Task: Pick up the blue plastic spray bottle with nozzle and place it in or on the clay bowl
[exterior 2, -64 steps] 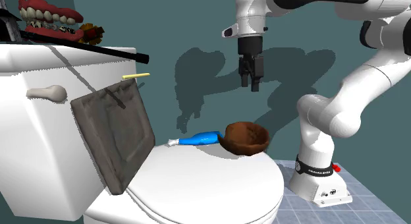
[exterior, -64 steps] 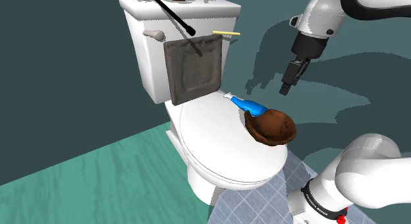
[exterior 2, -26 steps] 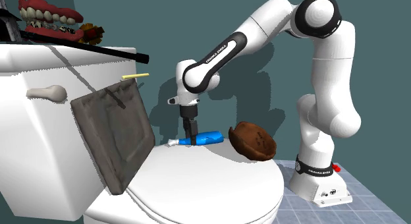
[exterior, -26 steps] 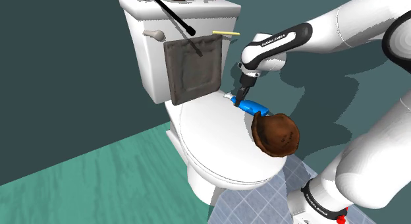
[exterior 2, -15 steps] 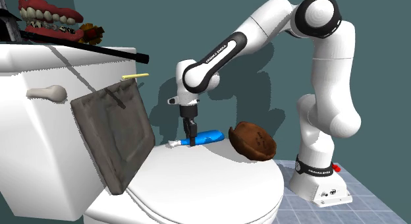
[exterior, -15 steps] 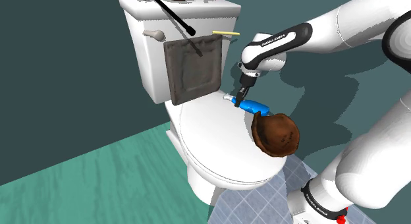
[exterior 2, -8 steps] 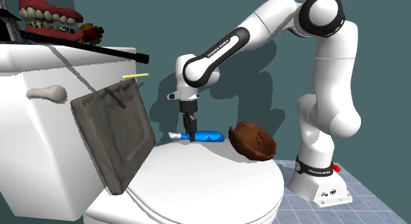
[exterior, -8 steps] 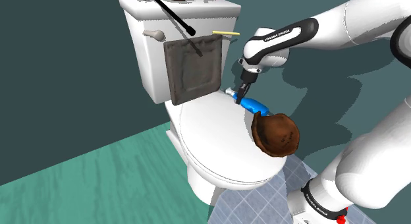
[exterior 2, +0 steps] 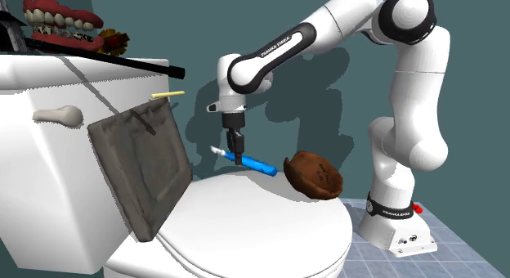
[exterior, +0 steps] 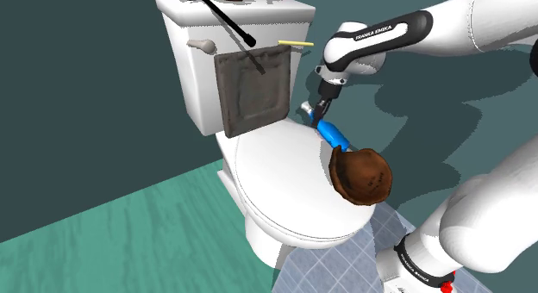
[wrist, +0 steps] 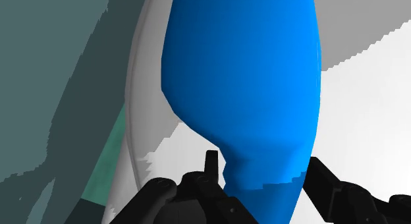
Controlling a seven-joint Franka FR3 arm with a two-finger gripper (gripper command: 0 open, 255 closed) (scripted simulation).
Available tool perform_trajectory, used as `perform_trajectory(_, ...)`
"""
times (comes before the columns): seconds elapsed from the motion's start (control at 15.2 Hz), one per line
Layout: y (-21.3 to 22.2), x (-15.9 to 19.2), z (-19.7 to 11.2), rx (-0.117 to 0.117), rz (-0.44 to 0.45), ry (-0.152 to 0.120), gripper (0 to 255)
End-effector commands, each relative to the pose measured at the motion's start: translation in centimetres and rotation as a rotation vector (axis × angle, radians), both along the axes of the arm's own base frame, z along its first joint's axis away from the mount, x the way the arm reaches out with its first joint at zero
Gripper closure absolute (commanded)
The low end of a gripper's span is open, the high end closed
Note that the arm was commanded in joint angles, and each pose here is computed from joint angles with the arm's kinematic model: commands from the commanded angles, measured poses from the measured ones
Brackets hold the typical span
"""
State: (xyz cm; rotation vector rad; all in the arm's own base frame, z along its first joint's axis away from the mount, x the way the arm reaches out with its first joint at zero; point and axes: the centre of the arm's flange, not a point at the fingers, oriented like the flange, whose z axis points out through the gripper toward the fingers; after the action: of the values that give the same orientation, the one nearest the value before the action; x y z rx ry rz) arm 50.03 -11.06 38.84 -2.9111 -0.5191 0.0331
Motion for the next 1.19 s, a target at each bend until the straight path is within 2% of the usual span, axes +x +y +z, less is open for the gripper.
perform_trajectory(0.0,-0.1,0.0,1.2,0.000,0.000,0.000,255)
perform_trajectory(1.12,-0.1,0.0,10.2,0.000,0.000,0.000,255)
